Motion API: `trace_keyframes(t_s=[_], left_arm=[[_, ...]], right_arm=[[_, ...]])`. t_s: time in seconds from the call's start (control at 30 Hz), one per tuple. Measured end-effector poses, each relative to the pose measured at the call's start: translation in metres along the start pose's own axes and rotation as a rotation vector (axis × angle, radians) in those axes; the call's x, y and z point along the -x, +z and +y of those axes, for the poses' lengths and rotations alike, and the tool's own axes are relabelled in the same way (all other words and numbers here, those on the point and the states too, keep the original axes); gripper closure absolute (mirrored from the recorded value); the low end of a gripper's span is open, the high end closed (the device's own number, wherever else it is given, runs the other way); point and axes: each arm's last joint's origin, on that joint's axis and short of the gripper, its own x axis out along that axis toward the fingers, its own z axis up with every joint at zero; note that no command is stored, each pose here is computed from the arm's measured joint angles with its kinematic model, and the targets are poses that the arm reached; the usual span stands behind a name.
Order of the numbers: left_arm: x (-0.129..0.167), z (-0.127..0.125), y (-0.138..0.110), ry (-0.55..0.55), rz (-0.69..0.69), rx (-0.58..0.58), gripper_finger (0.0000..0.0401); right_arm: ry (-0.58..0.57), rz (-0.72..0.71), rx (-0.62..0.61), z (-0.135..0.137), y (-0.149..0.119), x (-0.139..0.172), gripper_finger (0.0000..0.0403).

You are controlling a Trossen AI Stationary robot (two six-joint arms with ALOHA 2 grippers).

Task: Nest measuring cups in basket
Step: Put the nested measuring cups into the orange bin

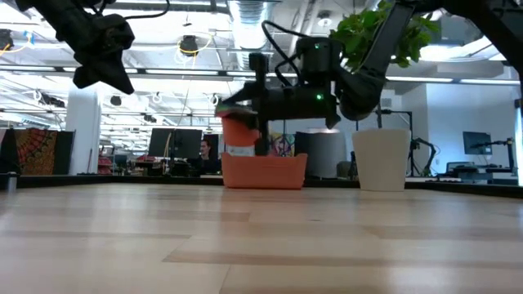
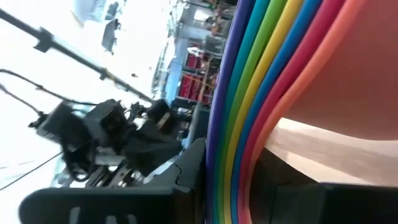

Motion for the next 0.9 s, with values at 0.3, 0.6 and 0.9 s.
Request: trace_keyframes(t_s=[0.3, 0.6, 0.9], left_arm=[[0.008, 0.001, -0.005, 0.021, 0.001, 0.028, 0.0401], [0.014, 0.002, -0.010, 0.040, 0.004, 0.045, 0.0401], [0.014, 0.002, -0.010, 0.044, 0.002, 0.045, 0.0401]], right_arm=[[-0.020, -0.080, 0.011, -0.003, 0.025, -0.006, 0.0304], [-0.142, -0.181, -0.052, -0.018, 0.044, -0.006, 0.0304], [-0.266, -0.154, -0.021, -0.030, 0.043, -0.004, 0.0304]])
